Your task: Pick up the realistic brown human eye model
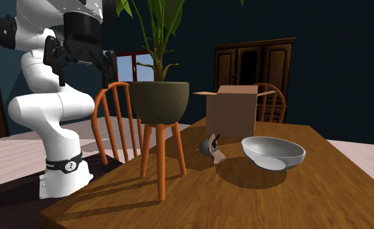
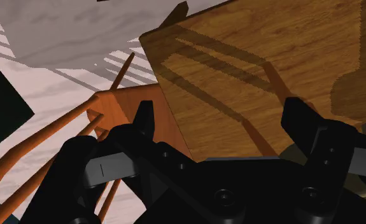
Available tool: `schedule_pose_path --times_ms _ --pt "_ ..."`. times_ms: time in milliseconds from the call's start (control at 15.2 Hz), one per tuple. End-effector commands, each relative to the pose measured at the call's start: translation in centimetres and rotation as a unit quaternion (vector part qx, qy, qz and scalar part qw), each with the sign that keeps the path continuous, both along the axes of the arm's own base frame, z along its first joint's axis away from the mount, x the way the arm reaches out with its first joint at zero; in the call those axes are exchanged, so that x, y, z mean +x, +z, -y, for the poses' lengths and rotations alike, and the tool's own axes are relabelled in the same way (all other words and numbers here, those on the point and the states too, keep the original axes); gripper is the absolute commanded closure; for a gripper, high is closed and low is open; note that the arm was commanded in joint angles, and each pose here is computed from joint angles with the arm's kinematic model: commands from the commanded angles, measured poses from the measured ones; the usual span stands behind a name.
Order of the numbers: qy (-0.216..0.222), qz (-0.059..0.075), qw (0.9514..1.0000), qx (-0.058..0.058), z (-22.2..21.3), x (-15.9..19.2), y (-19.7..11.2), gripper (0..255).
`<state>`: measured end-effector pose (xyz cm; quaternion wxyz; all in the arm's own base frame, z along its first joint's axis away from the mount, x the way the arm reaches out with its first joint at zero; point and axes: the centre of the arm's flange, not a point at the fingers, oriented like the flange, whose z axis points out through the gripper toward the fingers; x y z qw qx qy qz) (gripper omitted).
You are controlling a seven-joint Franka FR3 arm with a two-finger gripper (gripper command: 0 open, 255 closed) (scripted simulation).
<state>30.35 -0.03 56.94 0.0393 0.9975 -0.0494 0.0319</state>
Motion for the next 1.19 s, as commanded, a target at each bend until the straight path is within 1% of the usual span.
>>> schedule_pose_path --times_ms 0,264,528,792,1122 --pt "0.0 0.0 1.0 0.0 0.0 0.0 0.0 0" --pt "-0.048 -0.004 0.9988 0.001 -5.1 0.2 -1.6 0" --pt "-0.096 -0.008 0.9953 0.001 -10.1 1.0 -3.3 0" --pt "-0.144 -0.012 0.9895 0.002 -15.0 2.1 -4.9 0" --pt "-0.203 -0.016 0.979 0.003 -21.0 4.3 -7.0 0"
